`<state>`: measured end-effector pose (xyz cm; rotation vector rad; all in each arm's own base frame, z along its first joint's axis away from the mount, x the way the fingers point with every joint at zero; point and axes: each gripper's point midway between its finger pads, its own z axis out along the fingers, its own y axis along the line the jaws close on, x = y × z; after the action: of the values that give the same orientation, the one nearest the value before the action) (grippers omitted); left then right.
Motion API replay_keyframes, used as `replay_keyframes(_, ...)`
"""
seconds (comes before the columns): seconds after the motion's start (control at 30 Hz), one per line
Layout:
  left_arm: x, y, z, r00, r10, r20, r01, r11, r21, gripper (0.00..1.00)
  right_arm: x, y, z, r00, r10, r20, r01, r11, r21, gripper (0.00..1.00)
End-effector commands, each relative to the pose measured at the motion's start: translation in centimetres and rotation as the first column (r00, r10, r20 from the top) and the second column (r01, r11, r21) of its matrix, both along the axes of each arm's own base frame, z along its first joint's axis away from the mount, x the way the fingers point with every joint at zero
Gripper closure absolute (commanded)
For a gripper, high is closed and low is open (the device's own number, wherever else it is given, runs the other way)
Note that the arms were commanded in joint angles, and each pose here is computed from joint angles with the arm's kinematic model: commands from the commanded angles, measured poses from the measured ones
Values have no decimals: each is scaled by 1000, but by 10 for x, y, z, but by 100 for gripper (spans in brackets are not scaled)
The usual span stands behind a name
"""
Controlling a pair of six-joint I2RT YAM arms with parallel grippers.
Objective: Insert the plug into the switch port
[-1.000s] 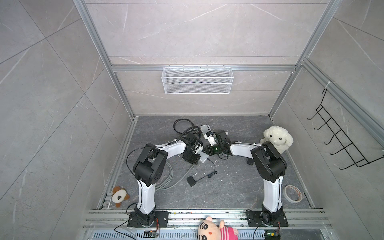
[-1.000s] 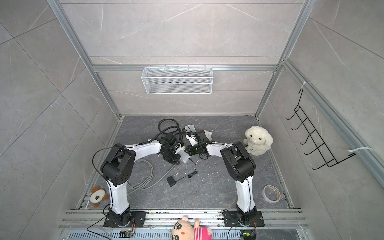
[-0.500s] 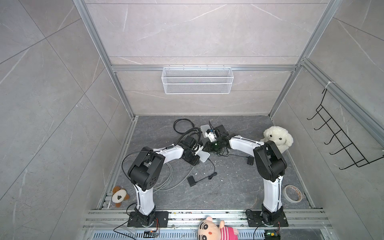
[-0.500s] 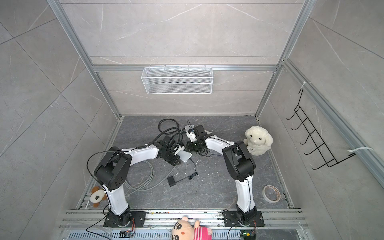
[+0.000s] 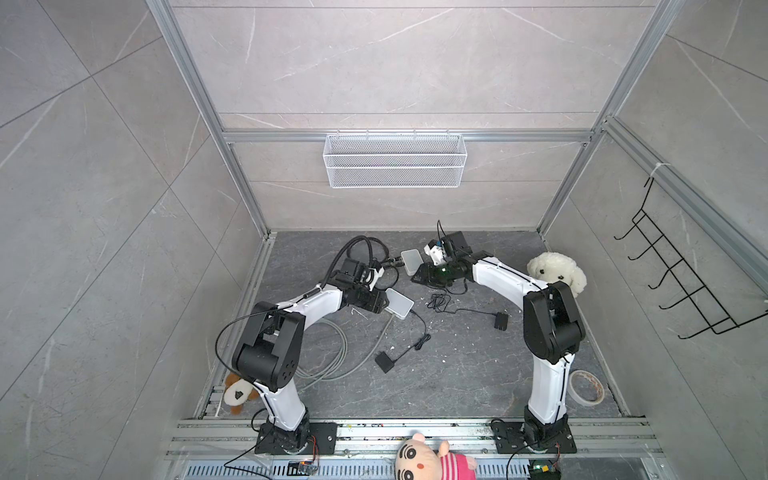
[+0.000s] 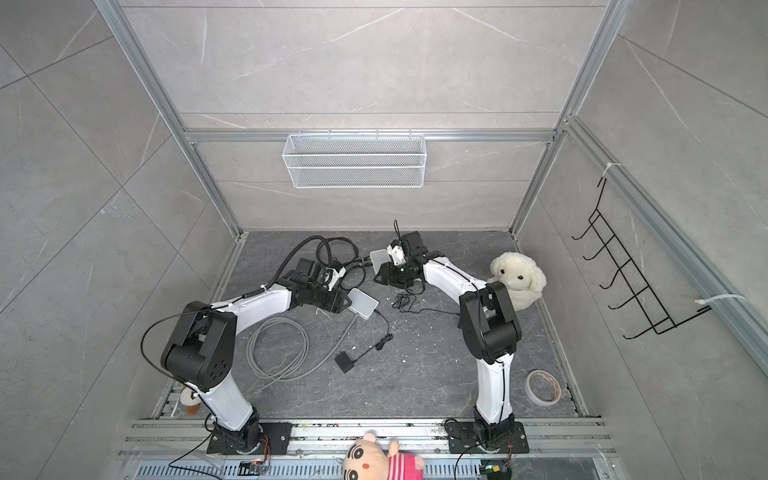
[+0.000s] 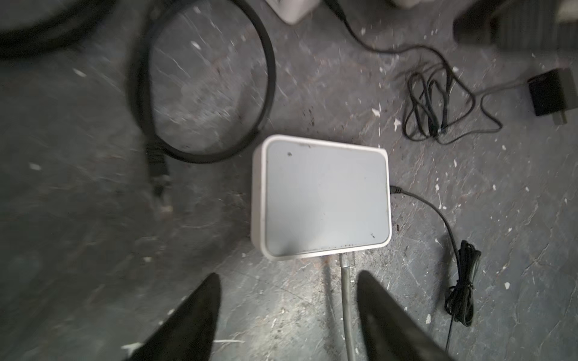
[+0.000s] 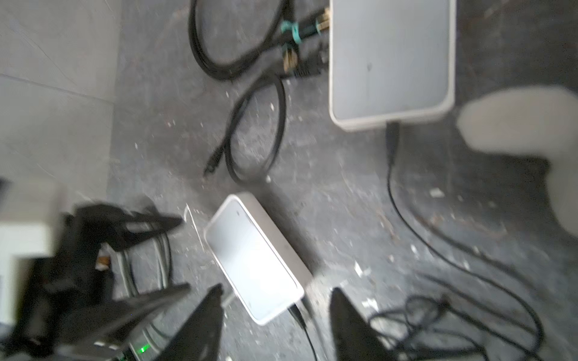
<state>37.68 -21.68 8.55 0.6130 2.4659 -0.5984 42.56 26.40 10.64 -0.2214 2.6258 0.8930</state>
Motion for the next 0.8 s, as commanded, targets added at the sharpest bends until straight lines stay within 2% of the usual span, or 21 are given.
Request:
replay_keyframes(0.0,39,16,71,980,136,148,-119,986,-115,0,-9,-22,32,992,-35,120,39,999,-29,1)
replay_keyframes(0.1,62,56,90,930,304,206,-292,952,-88,0,-17,-52,46,969,-94,228,117,989,-92,1)
replay_keyframes(0.13,69,75,92,898,375,231,-371,926,-63,0,-20,-62,51,957,-113,269,146,984,-106,1)
replay_keyframes(0.2,79,119,94,807,520,280,-536,844,-21,0,-24,-92,61,910,-171,377,246,956,-159,1)
replay_keyframes(0.27,80,150,92,737,591,328,-622,783,-13,0,-31,-124,61,860,-224,458,354,909,-221,1)
replay_keyframes(0.37,68,169,87,716,588,376,-612,788,-67,0,-44,-171,54,777,-265,572,497,815,-298,1)
replay_keyframes(0.4,61,178,82,698,597,396,-628,776,-62,0,-48,-185,53,732,-279,622,552,778,-300,1)
replay_keyframes(0.47,49,189,71,683,588,434,-638,769,-38,0,-59,-208,48,679,-281,678,623,710,-328,0)
replay_keyframes(0.57,29,189,55,698,538,472,-603,798,-16,0,-68,-227,39,706,-254,661,638,633,-439,1)
replay_keyframes(0.63,21,198,50,681,548,486,-622,783,-12,0,-66,-223,33,728,-203,655,600,651,-465,1)
replay_keyframes(0.7,15,210,45,667,581,466,-642,766,-36,0,-61,-221,29,718,-197,667,598,665,-447,1)
replay_keyframes(0.77,11,213,43,674,585,450,-627,776,-70,0,-59,-223,22,703,-204,682,607,671,-425,1)
